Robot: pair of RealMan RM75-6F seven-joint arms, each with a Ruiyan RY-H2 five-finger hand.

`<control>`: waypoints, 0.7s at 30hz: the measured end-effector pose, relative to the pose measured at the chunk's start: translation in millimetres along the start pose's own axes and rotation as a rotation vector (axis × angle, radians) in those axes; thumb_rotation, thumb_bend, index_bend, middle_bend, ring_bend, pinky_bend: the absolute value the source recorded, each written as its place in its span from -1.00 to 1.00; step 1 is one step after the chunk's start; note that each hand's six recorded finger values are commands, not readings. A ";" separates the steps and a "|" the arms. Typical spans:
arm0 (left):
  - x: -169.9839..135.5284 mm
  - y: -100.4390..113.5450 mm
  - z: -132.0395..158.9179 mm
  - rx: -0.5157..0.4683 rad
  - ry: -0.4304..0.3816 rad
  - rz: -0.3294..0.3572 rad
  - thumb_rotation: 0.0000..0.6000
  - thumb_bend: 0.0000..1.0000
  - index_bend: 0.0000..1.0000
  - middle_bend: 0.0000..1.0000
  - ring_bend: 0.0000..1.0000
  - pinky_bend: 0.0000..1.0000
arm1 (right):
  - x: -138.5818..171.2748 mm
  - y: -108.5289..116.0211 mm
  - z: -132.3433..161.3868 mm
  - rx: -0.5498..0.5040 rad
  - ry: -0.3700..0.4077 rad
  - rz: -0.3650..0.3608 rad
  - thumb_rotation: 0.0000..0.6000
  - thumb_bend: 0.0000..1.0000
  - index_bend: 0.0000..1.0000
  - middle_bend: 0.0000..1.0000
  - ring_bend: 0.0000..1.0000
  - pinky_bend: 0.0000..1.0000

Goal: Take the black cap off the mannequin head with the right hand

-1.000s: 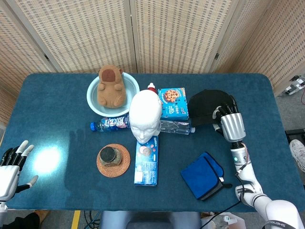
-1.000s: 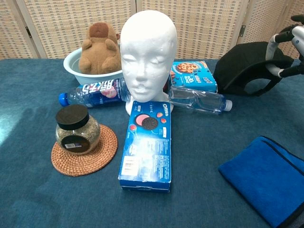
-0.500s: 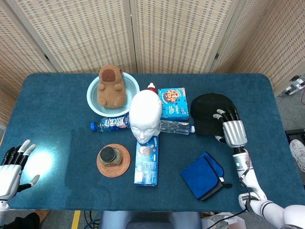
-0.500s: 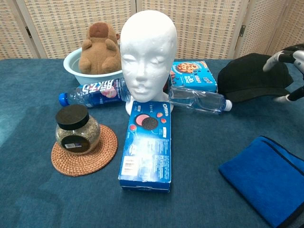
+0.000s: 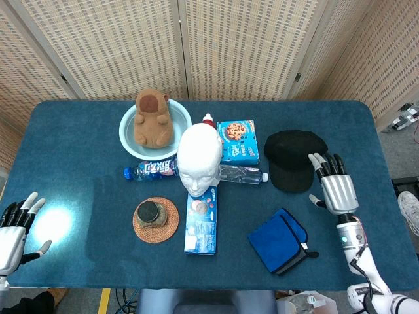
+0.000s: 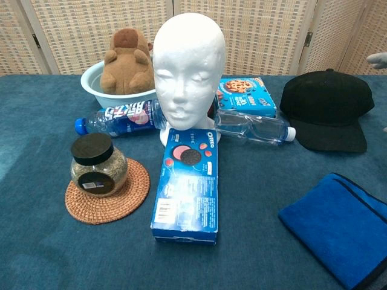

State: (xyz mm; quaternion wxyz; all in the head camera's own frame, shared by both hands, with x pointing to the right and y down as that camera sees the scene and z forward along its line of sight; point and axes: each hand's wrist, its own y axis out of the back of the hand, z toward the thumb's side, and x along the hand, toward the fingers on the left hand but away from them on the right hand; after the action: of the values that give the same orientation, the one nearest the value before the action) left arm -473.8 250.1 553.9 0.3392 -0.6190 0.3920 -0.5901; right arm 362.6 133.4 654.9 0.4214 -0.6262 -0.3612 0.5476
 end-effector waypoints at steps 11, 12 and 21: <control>1.0 2.8 -1.0 0.002 0.000 0.004 1.00 -0.60 -0.97 -1.00 -0.99 -1.00 | 45.5 56.5 -34.1 0.083 -0.041 -0.123 1.00 -1.00 -0.50 -0.52 -0.78 -0.80; 1.3 2.9 -0.6 0.002 -0.002 0.004 1.00 -0.60 -0.97 -1.00 -0.99 -1.00 | 49.2 59.9 -36.9 0.091 -0.042 -0.115 1.00 -1.00 -0.49 -0.52 -0.78 -0.78; 2.0 2.7 4.1 0.000 -0.012 0.007 1.00 -0.60 -0.97 -1.00 -0.99 -1.00 | 95.9 83.6 -51.9 0.090 -0.045 -0.025 1.00 -1.00 -0.47 -0.45 -0.73 -0.69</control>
State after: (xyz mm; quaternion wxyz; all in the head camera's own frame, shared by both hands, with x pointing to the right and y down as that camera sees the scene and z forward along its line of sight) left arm -470.0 246.9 552.2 0.3434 -0.6213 0.3920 -0.5852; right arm 426.6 182.1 543.5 0.4476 -0.5895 -0.3535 0.5721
